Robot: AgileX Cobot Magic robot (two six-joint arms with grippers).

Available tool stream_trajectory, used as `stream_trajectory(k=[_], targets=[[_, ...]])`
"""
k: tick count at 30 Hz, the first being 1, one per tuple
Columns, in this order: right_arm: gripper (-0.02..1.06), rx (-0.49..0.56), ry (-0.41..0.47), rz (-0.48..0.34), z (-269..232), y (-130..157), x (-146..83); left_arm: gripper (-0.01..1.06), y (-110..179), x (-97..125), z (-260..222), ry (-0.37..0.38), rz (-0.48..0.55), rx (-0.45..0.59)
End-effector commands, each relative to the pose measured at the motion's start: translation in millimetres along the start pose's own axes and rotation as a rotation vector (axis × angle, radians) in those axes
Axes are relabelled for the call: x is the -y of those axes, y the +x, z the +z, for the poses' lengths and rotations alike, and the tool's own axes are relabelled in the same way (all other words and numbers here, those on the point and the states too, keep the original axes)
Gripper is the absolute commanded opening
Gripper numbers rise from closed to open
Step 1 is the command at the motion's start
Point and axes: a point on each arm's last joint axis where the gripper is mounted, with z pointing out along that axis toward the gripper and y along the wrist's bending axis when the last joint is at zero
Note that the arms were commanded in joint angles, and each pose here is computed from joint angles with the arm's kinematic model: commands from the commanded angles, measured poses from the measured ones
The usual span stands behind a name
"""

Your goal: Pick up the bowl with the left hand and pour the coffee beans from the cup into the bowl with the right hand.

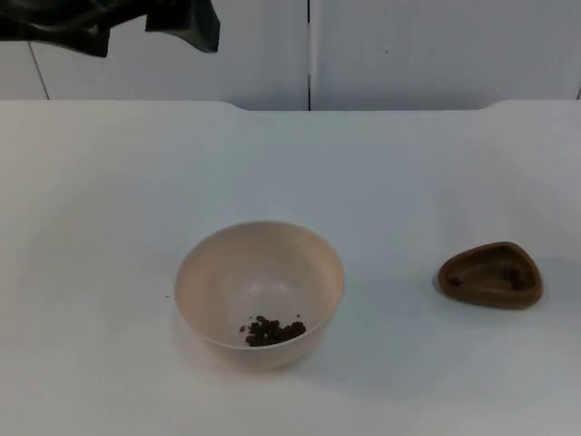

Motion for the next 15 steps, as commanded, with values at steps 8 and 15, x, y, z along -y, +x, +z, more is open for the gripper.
stream_trajectory(k=[8,15], targets=[[0.76,0.082,-0.001,-0.029,-48,23,3,0.77,-2,6,-41,0.106,0.039,0.059],[0.76,0.153,-0.005,-0.039,-79,46,5,0.77,0,10,-67,0.171,0.084,0.09]])
